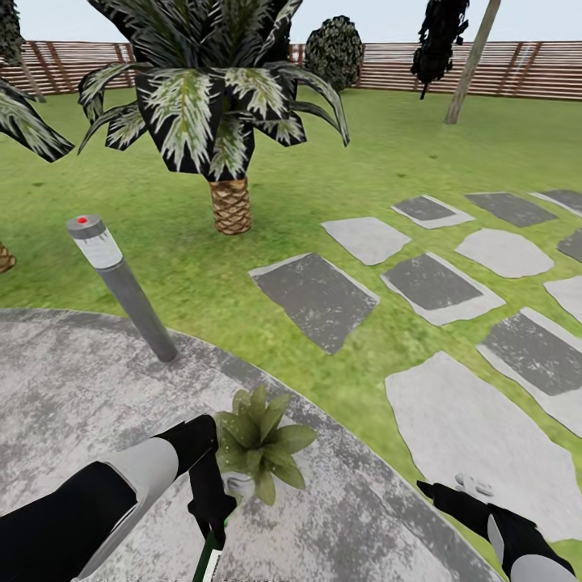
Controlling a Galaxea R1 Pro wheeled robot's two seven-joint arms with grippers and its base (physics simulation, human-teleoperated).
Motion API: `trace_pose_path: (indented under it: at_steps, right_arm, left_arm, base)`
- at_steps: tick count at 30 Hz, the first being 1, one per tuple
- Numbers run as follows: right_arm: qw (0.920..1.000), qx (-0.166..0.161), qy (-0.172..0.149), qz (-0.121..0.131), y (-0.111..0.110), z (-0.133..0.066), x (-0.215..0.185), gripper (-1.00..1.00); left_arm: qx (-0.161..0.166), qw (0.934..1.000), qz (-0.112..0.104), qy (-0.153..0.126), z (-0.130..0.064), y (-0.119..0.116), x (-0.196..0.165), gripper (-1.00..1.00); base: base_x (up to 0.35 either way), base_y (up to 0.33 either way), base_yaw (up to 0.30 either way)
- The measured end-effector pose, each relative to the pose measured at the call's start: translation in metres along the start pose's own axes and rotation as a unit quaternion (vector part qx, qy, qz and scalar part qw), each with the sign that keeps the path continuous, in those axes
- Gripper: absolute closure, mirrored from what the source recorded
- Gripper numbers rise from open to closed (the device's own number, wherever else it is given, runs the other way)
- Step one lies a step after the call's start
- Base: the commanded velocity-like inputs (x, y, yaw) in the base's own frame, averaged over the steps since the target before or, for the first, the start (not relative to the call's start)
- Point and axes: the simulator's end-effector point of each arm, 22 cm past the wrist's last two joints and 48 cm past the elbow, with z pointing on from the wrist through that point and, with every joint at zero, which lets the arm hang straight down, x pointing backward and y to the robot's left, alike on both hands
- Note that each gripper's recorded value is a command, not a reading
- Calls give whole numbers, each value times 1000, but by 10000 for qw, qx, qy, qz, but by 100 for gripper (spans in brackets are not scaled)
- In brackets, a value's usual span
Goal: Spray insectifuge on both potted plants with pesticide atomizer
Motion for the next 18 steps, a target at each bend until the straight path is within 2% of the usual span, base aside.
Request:
trace_pose_path:
  at_steps: [18]
  right_arm:
    - [9999, 40, 93, 7, -4, 4, 9, -100]
  left_arm:
    - [57, 10000, -23, 77, 8, 2, 0, 100]
  base:
    - [0, 0, 207]
